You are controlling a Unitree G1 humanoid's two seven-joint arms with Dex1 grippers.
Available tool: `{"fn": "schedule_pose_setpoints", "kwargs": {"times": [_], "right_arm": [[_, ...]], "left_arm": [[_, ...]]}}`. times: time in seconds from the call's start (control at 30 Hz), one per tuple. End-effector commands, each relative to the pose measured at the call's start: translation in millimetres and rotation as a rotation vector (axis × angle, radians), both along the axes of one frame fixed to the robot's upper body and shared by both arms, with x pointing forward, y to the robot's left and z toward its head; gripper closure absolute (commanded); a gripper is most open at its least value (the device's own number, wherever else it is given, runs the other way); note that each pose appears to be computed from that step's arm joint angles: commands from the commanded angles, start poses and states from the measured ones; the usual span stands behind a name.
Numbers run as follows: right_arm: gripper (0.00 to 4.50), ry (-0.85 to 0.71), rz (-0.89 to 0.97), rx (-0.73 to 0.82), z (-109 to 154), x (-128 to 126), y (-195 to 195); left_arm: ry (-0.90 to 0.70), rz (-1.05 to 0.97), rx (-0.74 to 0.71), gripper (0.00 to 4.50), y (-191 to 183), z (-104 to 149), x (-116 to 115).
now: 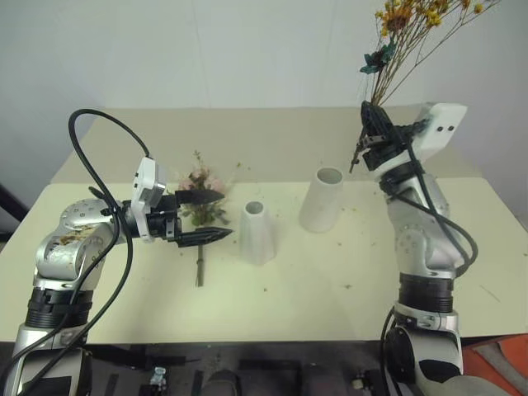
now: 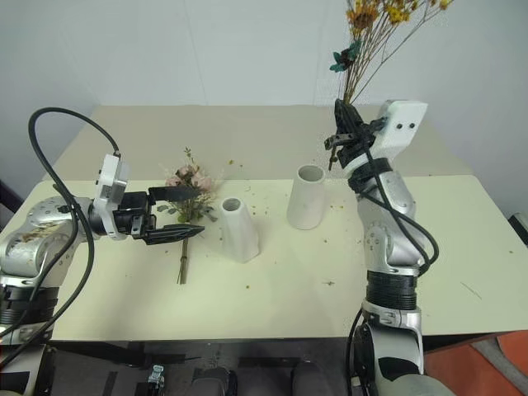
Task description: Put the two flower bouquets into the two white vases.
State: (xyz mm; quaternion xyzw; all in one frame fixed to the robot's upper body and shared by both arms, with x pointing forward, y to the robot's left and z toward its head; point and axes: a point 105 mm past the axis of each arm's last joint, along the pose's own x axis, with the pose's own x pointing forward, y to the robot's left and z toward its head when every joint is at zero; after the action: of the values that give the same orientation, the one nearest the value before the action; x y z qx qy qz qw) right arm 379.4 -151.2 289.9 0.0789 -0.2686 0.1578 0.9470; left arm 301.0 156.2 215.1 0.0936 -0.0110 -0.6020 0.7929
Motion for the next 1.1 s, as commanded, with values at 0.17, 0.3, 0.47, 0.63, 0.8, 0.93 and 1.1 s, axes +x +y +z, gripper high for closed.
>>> {"fn": "schedule_pose_setpoints", "kwargs": {"times": [0.17,0.3,0.47,0.63,0.8,0.93,1.1], "right_arm": [[4.46,-0.103,-0.014,0.025,17,-4,11],[4.46,-0.115,0.0,0.036,17,-6,18],[4.46,-0.099,0.017,0.026,8,-6,26],[4.46,-0.072,0.017,-0.003,-5,-4,31],[4.46,-0.054,-0.004,-0.04,-18,-2,31],[4.46,-0.035,-0.023,-0.05,-28,-1,28],[4.21,-0.012,-0.023,-0.071,-42,-5,27]], "left_arm": [[-0.057,0.001,-0.002,0.0,3,13,-4],[-0.054,0.001,-0.002,0.0,3,12,-5],[-0.051,0.001,-0.002,0.0,3,10,-5],[-0.048,0.002,0.0,0.0,4,10,-6],[-0.045,0.003,0.002,0.0,5,9,-7],[-0.042,0.004,0.004,0.0,5,9,-7],[-0.04,0.005,0.006,0.0,6,9,-7]]}}
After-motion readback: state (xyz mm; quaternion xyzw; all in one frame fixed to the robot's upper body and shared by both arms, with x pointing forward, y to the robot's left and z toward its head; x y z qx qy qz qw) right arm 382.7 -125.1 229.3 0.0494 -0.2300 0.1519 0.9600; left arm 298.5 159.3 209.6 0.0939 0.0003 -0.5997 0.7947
